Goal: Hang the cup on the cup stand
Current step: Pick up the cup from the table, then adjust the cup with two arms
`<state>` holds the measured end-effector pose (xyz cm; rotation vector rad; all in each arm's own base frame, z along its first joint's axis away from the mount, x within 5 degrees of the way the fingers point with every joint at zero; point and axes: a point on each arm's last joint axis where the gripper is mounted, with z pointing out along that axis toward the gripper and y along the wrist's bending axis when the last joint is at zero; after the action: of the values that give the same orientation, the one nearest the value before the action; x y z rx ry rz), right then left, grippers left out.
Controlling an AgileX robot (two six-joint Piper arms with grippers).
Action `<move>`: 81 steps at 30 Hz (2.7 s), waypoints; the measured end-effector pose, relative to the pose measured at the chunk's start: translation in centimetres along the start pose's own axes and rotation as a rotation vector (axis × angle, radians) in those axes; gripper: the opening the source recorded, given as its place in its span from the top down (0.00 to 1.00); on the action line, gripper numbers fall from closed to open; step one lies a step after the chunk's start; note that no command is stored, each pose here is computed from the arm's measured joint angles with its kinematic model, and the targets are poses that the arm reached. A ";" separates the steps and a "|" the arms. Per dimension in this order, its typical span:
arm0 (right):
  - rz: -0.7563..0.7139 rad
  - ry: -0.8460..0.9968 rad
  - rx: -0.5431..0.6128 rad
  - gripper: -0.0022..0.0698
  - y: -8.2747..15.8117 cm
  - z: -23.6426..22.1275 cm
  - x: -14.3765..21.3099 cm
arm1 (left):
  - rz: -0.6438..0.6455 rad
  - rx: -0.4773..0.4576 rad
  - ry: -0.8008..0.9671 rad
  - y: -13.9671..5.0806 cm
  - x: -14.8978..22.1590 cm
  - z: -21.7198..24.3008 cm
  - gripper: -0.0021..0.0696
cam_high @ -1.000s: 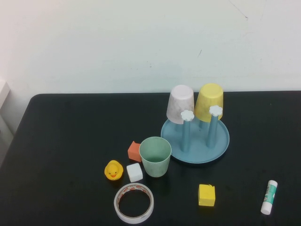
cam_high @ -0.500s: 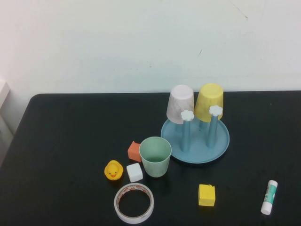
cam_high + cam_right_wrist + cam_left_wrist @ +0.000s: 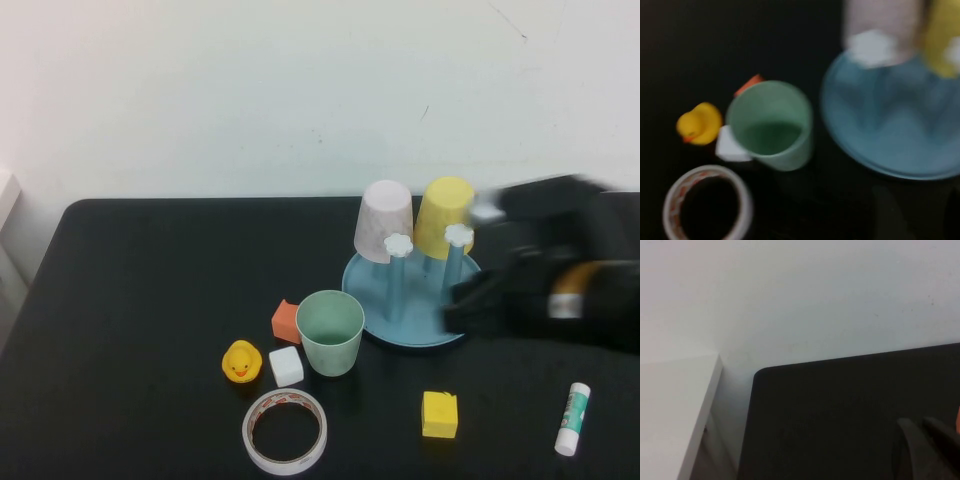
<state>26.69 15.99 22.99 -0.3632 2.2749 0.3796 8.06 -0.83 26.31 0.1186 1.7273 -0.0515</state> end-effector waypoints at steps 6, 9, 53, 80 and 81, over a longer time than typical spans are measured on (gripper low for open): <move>0.039 0.084 -0.052 0.57 3.3 5.3 -0.1 | -0.038 0.007 -0.001 -0.1 0.0 0.0 0.97; 0.121 0.123 -0.050 0.50 3.7 7.0 -0.3 | -0.043 0.008 -0.001 -0.1 0.0 0.0 0.97; 0.281 0.212 -0.024 0.94 4.1 15.7 2.4 | -0.074 0.021 0.001 -0.2 0.2 0.1 0.97; -0.181 -0.420 -0.417 0.94 14.4 -5.4 -8.7 | -1.247 0.293 0.123 -2.6 -0.4 -0.3 0.89; -0.219 -0.423 -0.427 0.94 15.0 -5.6 -8.4 | -1.315 0.326 0.145 -2.9 -0.5 -0.4 0.85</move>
<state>22.85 28.70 35.23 -0.6722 1.7134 0.7528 7.41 -3.67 26.75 -0.8031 1.6509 -1.3024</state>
